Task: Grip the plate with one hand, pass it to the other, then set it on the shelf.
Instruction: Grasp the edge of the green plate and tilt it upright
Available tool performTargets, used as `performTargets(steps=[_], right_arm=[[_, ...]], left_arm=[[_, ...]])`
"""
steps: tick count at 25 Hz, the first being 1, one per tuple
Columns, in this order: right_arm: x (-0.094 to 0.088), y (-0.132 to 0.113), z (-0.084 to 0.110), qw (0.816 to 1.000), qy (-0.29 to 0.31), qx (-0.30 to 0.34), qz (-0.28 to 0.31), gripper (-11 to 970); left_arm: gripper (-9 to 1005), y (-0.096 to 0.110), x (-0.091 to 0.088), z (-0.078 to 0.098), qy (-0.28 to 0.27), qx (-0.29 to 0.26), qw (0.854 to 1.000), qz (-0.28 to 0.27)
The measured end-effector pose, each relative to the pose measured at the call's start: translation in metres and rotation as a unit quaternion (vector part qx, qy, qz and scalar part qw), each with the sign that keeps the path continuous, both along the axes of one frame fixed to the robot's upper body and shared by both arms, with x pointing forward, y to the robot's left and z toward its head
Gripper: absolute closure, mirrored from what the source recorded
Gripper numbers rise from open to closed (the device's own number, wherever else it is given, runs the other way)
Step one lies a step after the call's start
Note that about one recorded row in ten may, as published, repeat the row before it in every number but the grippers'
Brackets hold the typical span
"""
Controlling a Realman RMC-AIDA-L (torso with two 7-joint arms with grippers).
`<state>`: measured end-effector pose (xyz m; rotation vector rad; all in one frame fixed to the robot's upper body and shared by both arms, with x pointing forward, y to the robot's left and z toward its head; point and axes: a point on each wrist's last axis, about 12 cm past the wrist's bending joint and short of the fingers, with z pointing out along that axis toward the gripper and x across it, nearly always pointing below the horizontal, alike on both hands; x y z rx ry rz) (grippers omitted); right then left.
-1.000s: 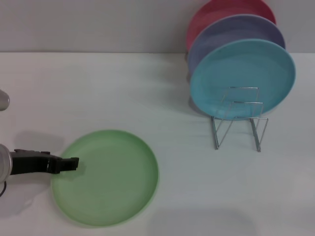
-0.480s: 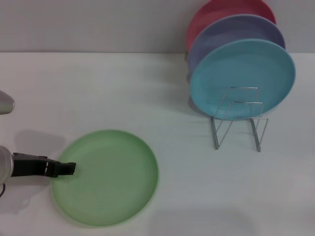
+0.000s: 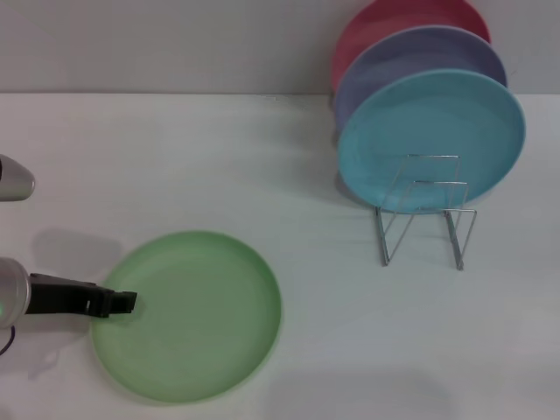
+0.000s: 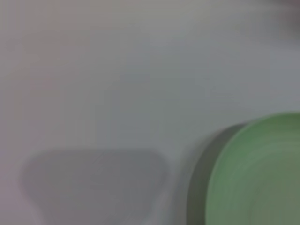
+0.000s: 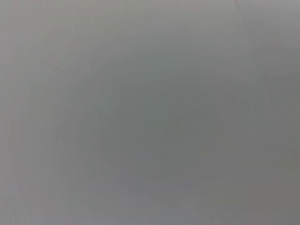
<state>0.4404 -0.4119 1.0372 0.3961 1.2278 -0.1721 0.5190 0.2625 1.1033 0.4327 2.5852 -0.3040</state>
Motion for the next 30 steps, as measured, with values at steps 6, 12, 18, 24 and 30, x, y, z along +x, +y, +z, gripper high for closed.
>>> performTargets(steps=[6, 12, 18, 24, 30], right_arm=[[0.001, 0.001, 0.0, 1.0, -0.001, 0.001, 0.002, 118], [0.001, 0.001, 0.001, 1.0, -0.003, 0.0, 0.003, 118], [-0.001, 0.002, 0.0, 1.0, -0.002, 0.0, 0.002, 118], [-0.002, 0.002, 0.0, 1.0, -0.003, 0.001, 0.003, 118], [0.001, 0.012, 0.007, 0.998, -0.035, -0.01, 0.041, 118]], left_arm=[[388, 0.0, 0.001, 0.0, 0.003, 0.005, 1.0, -0.003], [671, -0.001, 0.002, 0.001, 0.002, 0.006, 1.0, -0.006], [835, -0.003, 0.004, -0.001, 0.004, 0.012, 1.0, -0.011], [924, -0.006, 0.005, 0.003, -0.001, 0.017, 1.0, -0.02], [938, -0.009, 0.008, 0.018, -0.03, 0.018, 0.999, -0.031]])
